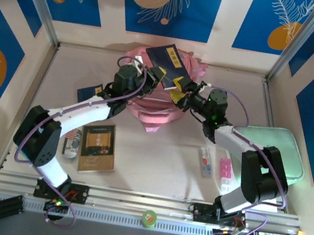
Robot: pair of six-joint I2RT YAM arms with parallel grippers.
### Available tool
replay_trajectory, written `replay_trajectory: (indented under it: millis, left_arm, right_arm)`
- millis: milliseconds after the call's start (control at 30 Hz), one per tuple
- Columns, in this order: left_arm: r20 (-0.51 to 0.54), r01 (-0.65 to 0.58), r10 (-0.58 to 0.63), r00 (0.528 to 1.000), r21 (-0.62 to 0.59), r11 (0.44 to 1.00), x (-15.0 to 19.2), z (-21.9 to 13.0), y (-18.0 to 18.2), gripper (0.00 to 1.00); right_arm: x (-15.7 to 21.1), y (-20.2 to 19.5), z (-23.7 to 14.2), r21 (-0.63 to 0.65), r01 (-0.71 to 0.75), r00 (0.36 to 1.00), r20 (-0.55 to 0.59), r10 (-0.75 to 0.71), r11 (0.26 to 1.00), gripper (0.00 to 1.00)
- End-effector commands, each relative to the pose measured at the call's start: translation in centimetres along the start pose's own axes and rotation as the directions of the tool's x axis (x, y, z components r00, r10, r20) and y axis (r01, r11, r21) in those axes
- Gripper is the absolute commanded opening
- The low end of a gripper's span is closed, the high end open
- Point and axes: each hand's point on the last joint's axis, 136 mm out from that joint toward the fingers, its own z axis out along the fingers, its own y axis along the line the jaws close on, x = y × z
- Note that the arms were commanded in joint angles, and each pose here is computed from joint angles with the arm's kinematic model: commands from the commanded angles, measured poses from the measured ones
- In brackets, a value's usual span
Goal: Pack the student bag
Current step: Pass the book, then rotate the student bag at the top-center of the table.
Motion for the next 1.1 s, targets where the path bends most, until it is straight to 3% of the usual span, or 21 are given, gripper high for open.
replay_trajectory:
  millis: [0,167,500,667,733,833,967,1067]
  left_arm:
    - [0.002,0.015,-0.016,1.000,0.162,0.987,0.0,-0.6,-4.3,0.00]
    - [0.003,0.039,-0.040,0.999,0.170,0.985,0.0,-0.8,-4.1,0.00]
    - [0.023,0.017,-0.019,1.000,0.085,0.996,-0.1,-1.6,-2.2,0.00]
    - [-0.008,-0.089,0.088,0.996,-0.158,0.983,0.5,-2.6,3.0,0.44]
    - [-0.047,-0.174,0.167,0.985,-0.272,0.947,0.7,-3.4,5.6,0.58]
    - [-0.143,-0.350,0.319,0.937,-0.404,0.845,0.7,-4.9,9.0,0.71]
    - [-0.314,-0.601,0.518,0.796,-0.515,0.611,-0.6,-6.5,12.2,0.92]
    - [-0.435,-0.694,0.546,0.715,-0.531,0.485,-1.1,-6.3,14.1,0.95]
  right_arm:
    - [-0.2,1.7,0.5,-0.062,-0.010,1.000,0.022,0.011,0.998,0.50]
    - [0.0,2.5,0.6,-0.096,0.019,1.000,0.020,-0.017,0.995,0.41]
    - [0.2,3.4,0.0,-0.114,0.089,0.996,0.022,-0.087,0.990,0.10]
    - [-0.4,1.6,-1.6,-0.016,0.132,0.990,0.045,-0.131,0.991,0.04]
    - [-0.9,0.7,-2.7,0.037,0.154,0.985,0.067,-0.156,0.987,0.02]
    - [-1.7,-0.5,-5.0,0.124,0.182,0.974,0.110,-0.196,0.975,0.02]
    - [-2.6,-1.8,-8.3,0.265,0.231,0.946,0.164,-0.279,0.936,0.01]
    - [-3.0,-2.1,-10.3,0.329,0.259,0.921,0.199,-0.335,0.908,0.02]
